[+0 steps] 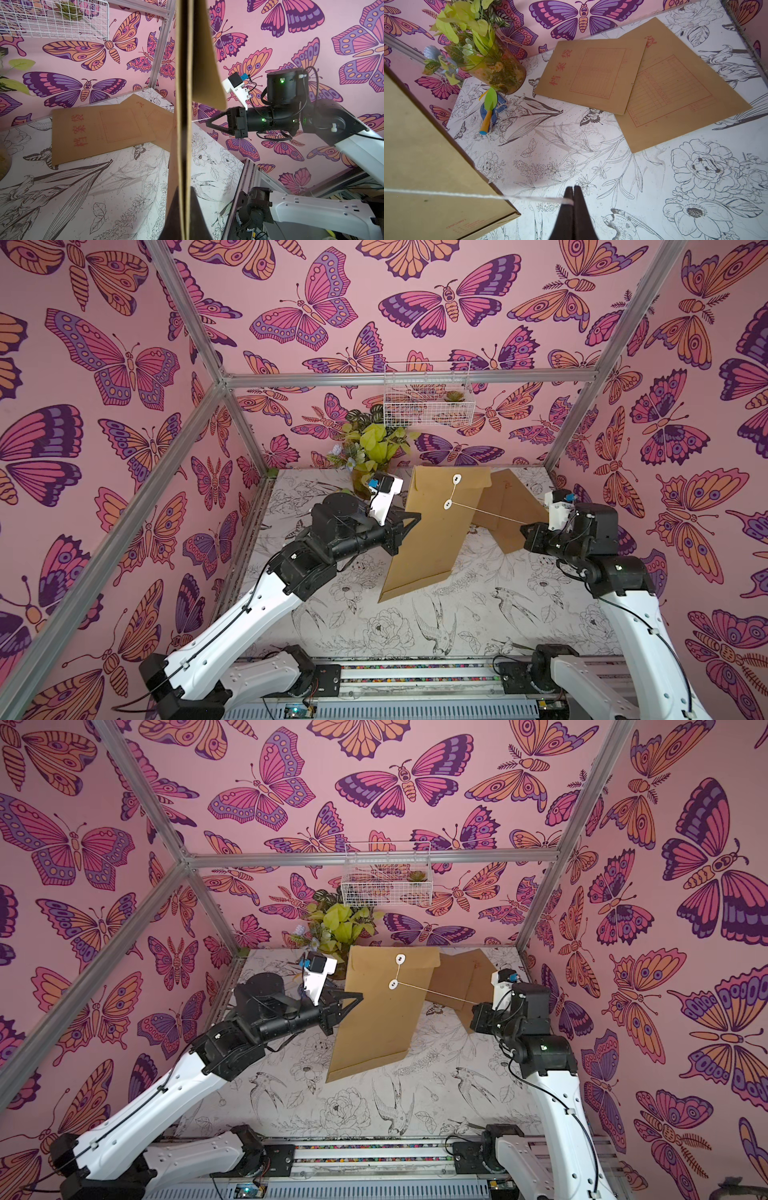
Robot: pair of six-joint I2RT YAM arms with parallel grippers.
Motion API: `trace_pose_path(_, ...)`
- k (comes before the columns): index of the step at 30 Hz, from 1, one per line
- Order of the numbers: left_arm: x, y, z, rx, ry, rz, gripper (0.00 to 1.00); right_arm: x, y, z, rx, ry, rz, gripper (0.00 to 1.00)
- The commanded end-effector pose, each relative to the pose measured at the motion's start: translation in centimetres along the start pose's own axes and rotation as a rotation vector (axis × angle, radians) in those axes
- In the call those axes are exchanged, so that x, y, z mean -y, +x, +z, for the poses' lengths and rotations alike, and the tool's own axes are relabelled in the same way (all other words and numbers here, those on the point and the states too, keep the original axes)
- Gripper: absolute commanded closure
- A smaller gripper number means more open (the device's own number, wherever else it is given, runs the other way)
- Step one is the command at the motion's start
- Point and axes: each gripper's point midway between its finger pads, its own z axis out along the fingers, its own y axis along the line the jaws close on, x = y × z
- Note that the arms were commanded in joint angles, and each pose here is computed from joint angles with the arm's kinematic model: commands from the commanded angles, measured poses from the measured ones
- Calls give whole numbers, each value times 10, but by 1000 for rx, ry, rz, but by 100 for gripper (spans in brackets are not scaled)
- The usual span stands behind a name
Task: Open the file bag
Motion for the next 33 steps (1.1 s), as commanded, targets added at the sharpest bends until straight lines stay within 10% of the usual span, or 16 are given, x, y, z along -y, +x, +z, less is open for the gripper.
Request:
trace_pose_path(1,3,2,-7,-1,16,23,99,1,-14,-15,56,25,-11,100)
trace_pose_path(33,-29,41,-10,-121,-140,18,99,-35,-92,-90,252,17,-102,100)
